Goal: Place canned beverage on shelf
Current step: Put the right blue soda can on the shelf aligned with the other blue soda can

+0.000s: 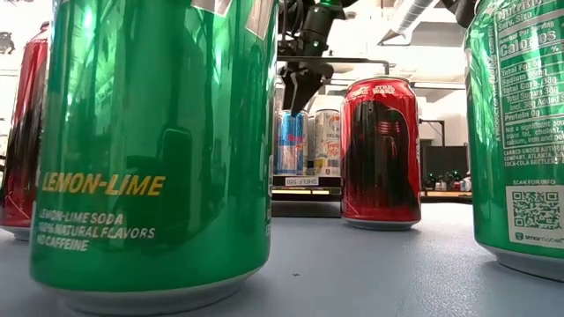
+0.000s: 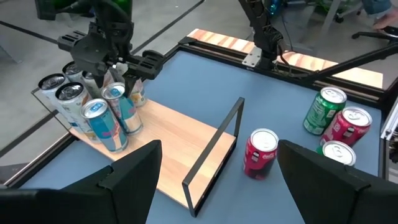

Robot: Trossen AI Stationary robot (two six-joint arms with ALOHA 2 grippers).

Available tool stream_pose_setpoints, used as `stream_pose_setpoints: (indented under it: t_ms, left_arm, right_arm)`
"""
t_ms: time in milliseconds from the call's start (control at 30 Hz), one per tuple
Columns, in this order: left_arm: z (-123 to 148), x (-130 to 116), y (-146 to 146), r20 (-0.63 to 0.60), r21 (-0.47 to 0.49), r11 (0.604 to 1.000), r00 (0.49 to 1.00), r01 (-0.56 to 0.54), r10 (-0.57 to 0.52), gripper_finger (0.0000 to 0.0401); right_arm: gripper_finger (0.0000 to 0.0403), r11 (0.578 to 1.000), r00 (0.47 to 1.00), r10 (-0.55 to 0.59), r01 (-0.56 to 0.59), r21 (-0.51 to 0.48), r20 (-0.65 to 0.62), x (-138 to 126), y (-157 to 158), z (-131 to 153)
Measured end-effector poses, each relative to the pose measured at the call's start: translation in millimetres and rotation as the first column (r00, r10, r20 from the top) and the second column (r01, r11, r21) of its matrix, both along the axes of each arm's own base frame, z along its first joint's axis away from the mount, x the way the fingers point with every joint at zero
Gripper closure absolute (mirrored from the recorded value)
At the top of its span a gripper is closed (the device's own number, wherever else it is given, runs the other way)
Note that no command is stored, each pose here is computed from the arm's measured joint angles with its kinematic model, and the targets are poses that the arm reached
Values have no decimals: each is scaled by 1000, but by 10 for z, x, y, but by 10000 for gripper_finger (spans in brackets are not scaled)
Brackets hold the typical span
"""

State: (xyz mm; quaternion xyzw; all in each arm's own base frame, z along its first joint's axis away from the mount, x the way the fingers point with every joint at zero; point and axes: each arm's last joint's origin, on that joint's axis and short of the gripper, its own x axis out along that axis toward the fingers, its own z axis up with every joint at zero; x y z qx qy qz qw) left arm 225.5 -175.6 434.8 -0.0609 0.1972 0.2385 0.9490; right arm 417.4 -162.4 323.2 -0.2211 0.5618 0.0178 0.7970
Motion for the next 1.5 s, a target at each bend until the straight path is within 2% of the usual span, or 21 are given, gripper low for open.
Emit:
stream_pose_setpoints:
  t_ms: [667, 767, 933, 1167, 1333, 1500]
  left_arm:
    - [-1, 8, 8, -5, -4, 1000, 1000, 1, -1, 96]
    - [-2, 8, 8, -5, -6, 1000, 1000, 1, -1, 96]
    - [-1, 8, 8, -4, -7, 1000, 1000, 1, -1, 96]
    - [-1, 8, 8, -6, -5, 1000, 1000, 2, -2, 96]
    - [-1, 8, 8, -6, -4, 1000, 1000, 3, -3, 96]
    - [-1, 8, 8, -6, -3, 1000, 1000, 3, -3, 96]
  right_arm:
    - [117, 997, 997, -70, 71, 16, -42, 5, 34, -154]
    - [117, 994, 992, -108, 107, -13, -60, 0, 44, -163]
    - [117, 980, 979, -197, 198, 6, -58, -4, 73, -171]
    - [117, 933, 932, -359, 357, -37, -53, 22, 222, -189]
    - [117, 918, 916, -395, 393, -46, -64, 35, 359, -195]
    - [117, 930, 928, -366, 362, -62, -66, 67, 464, -199]
